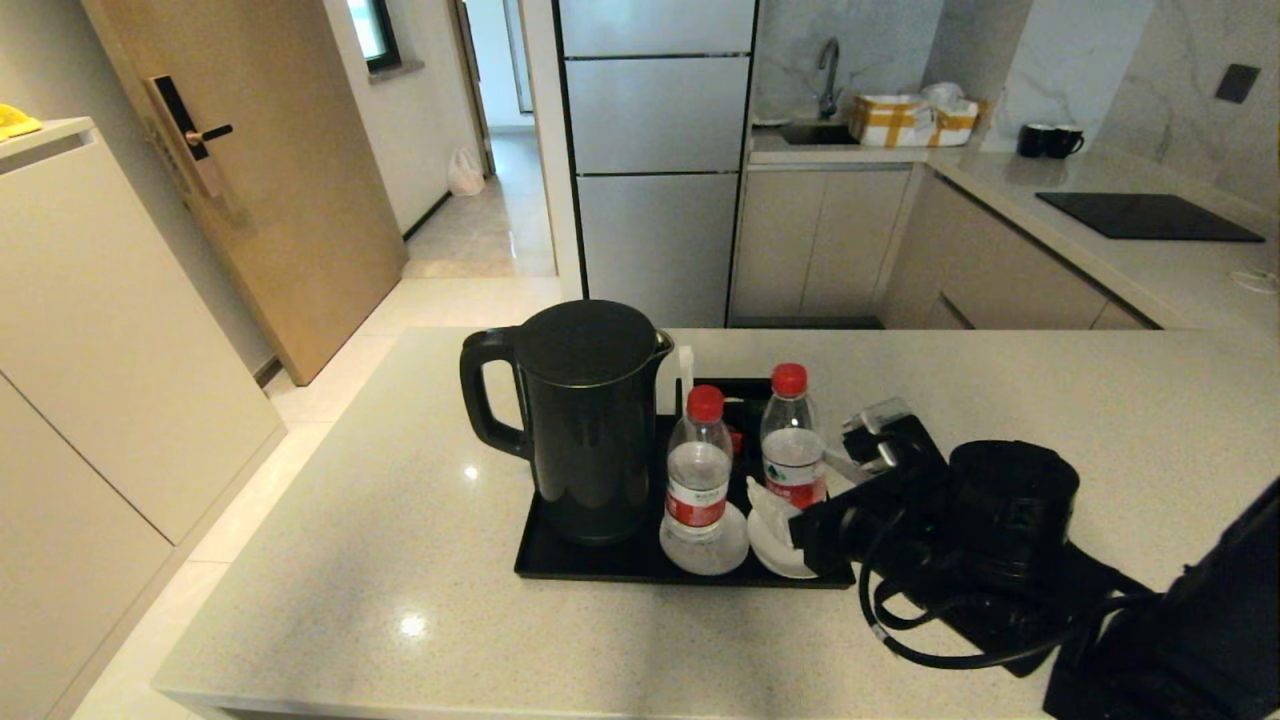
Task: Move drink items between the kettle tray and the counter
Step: Pick up the bottled water
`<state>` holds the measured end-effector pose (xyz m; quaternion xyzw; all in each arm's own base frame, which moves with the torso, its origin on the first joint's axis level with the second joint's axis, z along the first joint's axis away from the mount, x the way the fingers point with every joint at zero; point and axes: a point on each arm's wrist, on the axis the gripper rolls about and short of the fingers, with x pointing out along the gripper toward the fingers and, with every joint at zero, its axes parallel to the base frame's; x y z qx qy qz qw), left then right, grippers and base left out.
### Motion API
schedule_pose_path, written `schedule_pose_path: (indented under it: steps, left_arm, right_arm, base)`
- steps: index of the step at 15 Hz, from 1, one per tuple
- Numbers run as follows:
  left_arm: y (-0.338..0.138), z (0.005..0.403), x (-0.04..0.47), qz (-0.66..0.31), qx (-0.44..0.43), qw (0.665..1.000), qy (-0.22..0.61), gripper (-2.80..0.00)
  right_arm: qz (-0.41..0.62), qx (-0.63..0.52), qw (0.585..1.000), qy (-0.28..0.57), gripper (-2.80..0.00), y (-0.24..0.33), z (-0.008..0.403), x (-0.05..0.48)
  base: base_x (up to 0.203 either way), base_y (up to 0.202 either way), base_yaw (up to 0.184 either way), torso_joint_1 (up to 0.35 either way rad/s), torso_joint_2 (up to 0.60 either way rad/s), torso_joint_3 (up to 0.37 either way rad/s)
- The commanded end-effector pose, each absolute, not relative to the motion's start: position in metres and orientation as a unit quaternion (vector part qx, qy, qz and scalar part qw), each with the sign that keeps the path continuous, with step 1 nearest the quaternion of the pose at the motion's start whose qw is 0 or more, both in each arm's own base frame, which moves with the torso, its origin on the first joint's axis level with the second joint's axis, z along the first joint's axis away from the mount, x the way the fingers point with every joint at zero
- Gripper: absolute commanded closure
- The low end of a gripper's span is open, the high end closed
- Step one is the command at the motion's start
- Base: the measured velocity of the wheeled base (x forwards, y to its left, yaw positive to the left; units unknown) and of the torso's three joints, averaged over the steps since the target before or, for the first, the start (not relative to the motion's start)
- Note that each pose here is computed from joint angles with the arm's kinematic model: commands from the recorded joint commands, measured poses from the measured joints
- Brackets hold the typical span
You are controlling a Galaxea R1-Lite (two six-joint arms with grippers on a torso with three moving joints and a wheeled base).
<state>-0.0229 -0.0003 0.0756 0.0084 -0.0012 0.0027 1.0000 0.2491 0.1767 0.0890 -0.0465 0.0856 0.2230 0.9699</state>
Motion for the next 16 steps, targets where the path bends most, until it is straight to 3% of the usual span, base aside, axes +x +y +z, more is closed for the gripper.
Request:
schedule_pose_path:
  steps: [1,16]
  left_arm:
    - [0.0,0.075,-0.023,0.002,0.008,1.0,0.0,0.0]
    - [0.0,0.075,-0.023,0.003,0.008,1.0,0.0,0.0]
  right_arm:
    - [0.222,-0.042,0.972,0.067,-2.8,0.197,0.08,0.26]
    - [0.212,-0.038,0.973,0.078,-2.8,0.177,0.088,0.265]
  base:
    - [0.0,0.0,0.0,0.0,0.0,0.0]
    - [0.0,0.0,0.0,0.0,0.0,0.0]
